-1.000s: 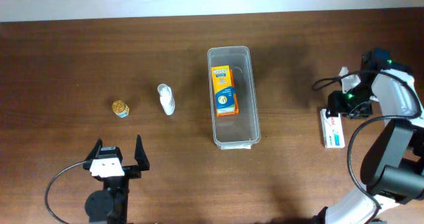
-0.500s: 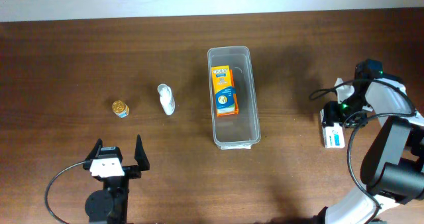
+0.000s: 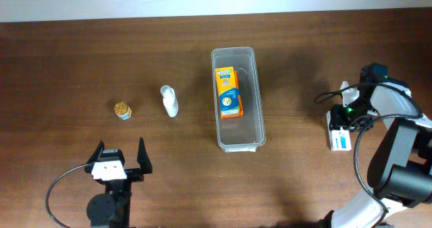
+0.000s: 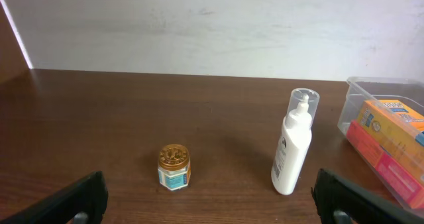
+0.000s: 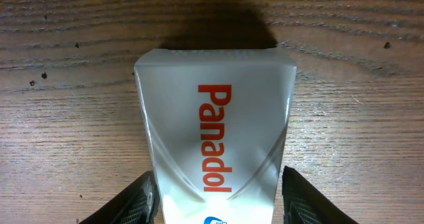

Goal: Pack container
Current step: 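Lower the right gripper around the Panadol box and close on it, then lift the Panadol box and carry it over the container, then lower the Panadol box into the container's near end and release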

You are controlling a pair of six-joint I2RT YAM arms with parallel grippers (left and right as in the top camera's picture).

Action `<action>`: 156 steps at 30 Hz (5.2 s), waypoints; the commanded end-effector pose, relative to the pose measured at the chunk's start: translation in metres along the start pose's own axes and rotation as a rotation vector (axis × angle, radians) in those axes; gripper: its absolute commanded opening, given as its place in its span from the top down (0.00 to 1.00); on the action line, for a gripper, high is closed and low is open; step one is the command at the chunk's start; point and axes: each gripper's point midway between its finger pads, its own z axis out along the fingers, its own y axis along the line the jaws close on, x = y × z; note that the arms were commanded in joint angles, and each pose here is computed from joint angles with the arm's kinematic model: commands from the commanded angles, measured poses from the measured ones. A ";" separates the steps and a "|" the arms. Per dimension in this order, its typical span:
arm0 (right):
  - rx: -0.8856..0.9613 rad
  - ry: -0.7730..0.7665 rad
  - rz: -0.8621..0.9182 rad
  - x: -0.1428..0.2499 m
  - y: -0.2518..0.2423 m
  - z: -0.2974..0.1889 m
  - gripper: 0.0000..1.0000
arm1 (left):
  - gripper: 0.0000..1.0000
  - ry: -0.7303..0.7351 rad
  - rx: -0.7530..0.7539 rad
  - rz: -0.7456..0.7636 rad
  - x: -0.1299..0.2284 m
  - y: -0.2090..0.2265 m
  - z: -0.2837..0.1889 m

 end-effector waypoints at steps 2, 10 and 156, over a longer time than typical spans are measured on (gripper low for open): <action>-0.004 0.033 0.003 0.005 -0.001 0.011 0.47 | 0.01 -0.001 0.003 0.015 0.001 0.000 0.000; -0.017 0.038 0.004 0.007 0.001 0.014 0.46 | 0.01 -0.001 0.003 0.015 0.001 0.000 0.000; -0.069 0.029 -0.110 0.013 0.290 -0.052 0.41 | 0.00 -0.001 0.003 0.015 0.001 0.000 0.000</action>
